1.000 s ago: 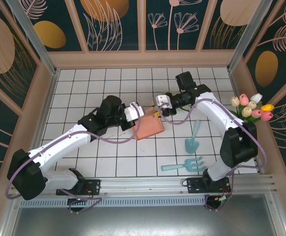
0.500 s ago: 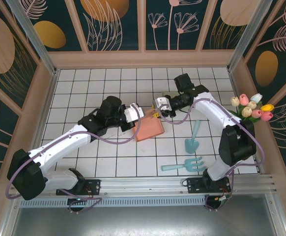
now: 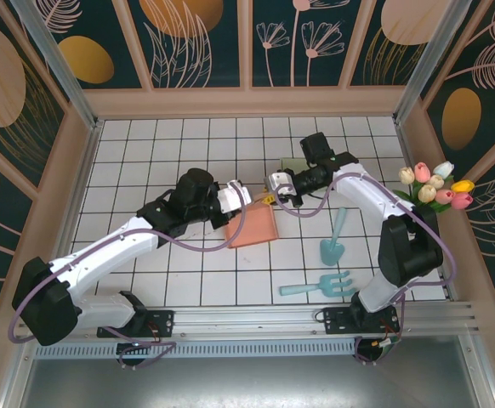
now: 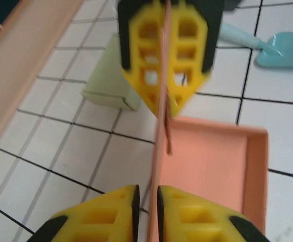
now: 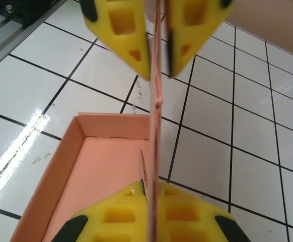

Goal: Fold the paper box

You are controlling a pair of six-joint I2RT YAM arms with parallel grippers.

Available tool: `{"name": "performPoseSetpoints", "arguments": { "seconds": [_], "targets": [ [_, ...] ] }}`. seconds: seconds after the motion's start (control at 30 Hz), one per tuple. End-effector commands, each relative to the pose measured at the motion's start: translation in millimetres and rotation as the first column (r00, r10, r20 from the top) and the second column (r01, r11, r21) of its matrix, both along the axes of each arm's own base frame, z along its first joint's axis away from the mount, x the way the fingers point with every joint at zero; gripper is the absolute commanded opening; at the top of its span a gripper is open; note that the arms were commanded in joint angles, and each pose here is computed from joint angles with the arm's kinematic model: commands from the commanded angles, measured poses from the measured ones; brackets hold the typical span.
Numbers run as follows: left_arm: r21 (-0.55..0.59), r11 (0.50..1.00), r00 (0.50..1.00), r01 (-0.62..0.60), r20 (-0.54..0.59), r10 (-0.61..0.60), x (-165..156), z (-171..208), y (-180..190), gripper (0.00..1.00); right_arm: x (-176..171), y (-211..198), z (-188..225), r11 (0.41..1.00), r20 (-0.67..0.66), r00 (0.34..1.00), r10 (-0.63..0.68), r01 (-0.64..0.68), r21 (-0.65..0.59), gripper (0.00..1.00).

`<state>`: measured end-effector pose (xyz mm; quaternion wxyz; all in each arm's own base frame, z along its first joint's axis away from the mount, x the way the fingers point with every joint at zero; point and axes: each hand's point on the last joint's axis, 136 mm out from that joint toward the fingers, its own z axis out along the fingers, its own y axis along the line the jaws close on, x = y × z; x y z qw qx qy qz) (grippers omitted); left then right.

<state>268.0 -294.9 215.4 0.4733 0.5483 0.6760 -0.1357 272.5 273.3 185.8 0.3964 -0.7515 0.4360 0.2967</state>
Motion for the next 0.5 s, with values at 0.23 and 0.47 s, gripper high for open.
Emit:
{"name": "performPoseSetpoints", "arguments": {
  "seconds": [0.23,0.47],
  "targets": [
    [-0.525,0.748,0.883,-0.406,-0.012,0.470,34,92,73,0.59,13,-3,-5,0.987,0.057,0.994,-0.094,0.086,0.139,0.00],
    [-0.514,0.334,0.606,-0.791,-0.577,0.547,95,49,154,0.79,16,-9,-11,0.976,0.070,0.989,-0.129,0.115,0.184,0.00]
  ]
}}
